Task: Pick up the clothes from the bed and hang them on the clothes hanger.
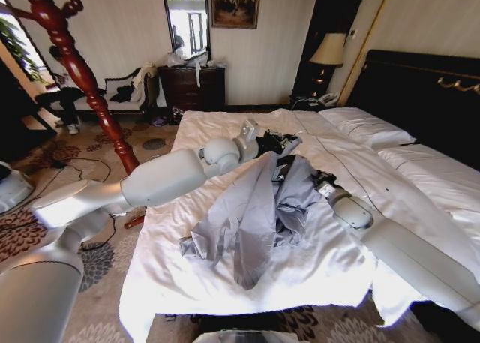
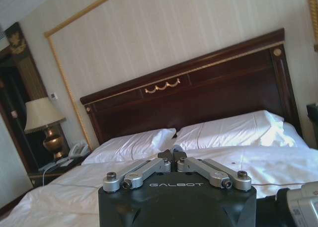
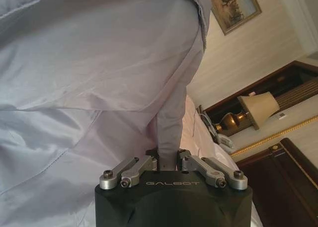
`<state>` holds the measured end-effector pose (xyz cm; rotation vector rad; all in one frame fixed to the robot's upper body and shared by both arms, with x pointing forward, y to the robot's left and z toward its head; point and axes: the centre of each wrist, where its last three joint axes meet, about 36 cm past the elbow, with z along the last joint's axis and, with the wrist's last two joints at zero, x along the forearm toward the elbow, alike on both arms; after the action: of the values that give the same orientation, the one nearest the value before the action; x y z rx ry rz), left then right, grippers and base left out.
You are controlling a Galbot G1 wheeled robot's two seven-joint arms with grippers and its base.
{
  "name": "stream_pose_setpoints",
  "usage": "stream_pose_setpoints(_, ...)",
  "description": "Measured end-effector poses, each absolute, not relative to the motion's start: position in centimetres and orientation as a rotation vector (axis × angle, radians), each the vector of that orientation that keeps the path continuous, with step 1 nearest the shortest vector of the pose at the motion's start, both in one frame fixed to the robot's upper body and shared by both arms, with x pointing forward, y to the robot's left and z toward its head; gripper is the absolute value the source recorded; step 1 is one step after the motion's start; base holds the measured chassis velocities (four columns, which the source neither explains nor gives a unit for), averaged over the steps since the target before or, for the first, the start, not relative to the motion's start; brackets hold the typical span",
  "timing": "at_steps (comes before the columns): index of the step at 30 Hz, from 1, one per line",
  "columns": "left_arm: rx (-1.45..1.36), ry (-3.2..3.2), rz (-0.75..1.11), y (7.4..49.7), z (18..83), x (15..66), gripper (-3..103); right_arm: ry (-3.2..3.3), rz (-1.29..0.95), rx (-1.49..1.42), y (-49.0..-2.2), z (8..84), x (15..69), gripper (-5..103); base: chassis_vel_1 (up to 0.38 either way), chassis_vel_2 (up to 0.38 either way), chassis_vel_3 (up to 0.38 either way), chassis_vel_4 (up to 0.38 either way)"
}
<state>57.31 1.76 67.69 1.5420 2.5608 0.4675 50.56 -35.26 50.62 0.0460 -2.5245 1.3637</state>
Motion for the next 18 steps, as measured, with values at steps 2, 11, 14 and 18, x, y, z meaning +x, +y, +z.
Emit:
stream_pose_setpoints(2,1.544,2.551,0.482,1.4,67.7,57.3,0,-2.524,1.361,0.047,-35.2,50.6,50.6,15,0.000,0.000,0.000,0.000)
stream_pose_setpoints(11,1.590,2.467,0.629,-0.4,66.1,57.0,0,-2.534,1.354,0.043,-35.3,51.5,50.4,15,0.000,0.000,0.000,0.000)
stream_pose_setpoints(14,1.591,2.462,0.644,-0.4,65.6,56.9,0,-2.545,1.350,0.048,-35.2,51.9,50.2,15,0.000,0.000,0.000,0.000)
stream_pose_setpoints(18,1.599,2.448,0.650,-0.3,65.2,56.5,2,-2.560,1.337,0.054,-35.0,52.2,49.9,15,0.000,0.000,0.000,0.000)
